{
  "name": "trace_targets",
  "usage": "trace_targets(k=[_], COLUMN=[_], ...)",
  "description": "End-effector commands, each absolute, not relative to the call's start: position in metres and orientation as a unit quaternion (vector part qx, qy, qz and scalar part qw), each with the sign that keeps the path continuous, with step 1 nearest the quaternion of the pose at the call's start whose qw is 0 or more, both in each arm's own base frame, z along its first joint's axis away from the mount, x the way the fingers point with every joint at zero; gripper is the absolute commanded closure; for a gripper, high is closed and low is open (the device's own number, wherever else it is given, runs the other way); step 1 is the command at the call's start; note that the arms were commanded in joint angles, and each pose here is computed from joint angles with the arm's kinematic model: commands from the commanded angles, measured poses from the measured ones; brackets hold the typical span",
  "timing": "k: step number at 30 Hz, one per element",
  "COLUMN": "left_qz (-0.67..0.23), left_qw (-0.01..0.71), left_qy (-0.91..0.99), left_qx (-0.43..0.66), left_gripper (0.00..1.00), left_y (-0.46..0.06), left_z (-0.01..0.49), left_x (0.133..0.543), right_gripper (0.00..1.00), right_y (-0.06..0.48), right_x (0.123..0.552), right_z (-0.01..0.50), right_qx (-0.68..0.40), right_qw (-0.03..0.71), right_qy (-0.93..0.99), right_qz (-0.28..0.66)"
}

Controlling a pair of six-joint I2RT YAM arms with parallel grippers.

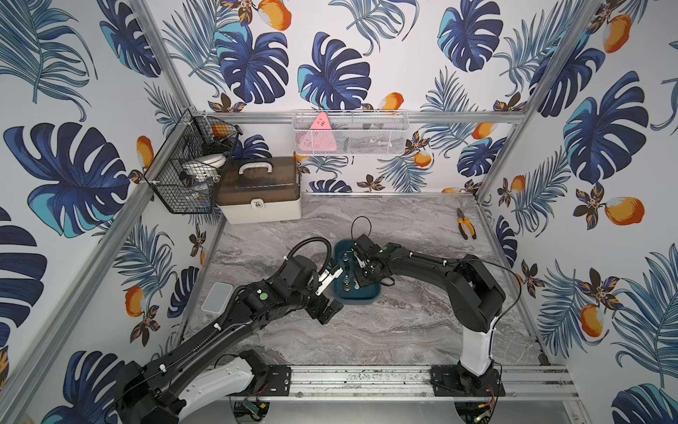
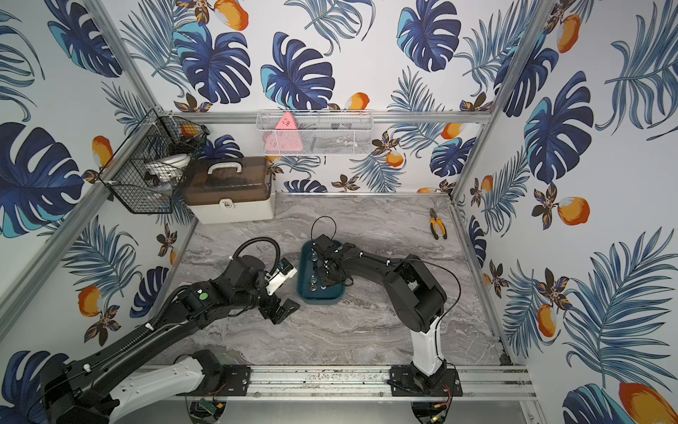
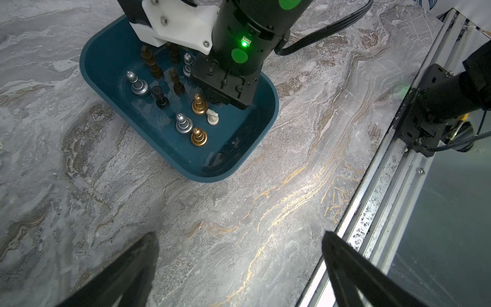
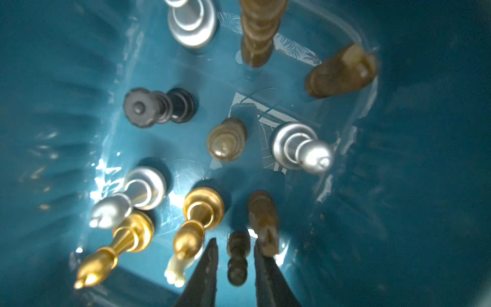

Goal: Put the chess pieces into the storage box
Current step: Place the chess piece in the storage box, then reset both arms

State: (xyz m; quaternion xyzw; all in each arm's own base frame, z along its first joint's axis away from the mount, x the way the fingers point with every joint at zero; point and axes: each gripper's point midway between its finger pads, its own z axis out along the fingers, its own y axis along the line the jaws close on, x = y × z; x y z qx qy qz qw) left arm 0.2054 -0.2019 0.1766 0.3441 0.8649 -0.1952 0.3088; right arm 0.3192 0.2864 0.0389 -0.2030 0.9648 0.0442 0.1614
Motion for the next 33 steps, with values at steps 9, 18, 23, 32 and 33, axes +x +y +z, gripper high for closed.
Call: trace_targets(k=[9, 18, 23, 32, 33], left_qz=[-0.221, -0.095, 0.039, 0.193, 0.198], left_qw=[0.361, 0.489, 0.564, 0.578, 0.575], left_qy=[0.842, 0.864, 0.824, 0.788, 0.789], left_qx=[0.335, 0.075, -0.045, -0.091, -0.09], left_gripper=[0.01, 0.01, 0.01, 0.01, 0.01], left_y=[-0.208, -0.14, -0.081, -0.024, -0.018], left_z=[0.213, 0.246, 0.229, 0.183, 0.177], left_x=[0.21, 0.295, 0.316, 0.336, 0.338], right_gripper=[0.67, 0.59, 0.42, 0.15, 0.14], right_y=[0.288, 0.253, 0.195, 0.105, 0.101], right_x=[0.317, 0.33, 0.358, 0.377, 0.378], right_z=[0.091, 0.173, 0.177, 0.149, 0.148], right_qx=[-0.202, -0.123, -0.037, 0.067, 0.066], right_qw=[0.191, 0.302, 0.388, 0.432, 0.443], right_qy=[0.958, 0.938, 0.917, 0.898, 0.892], right_qz=[0.069, 0.115, 0.089, -0.05, -0.062])
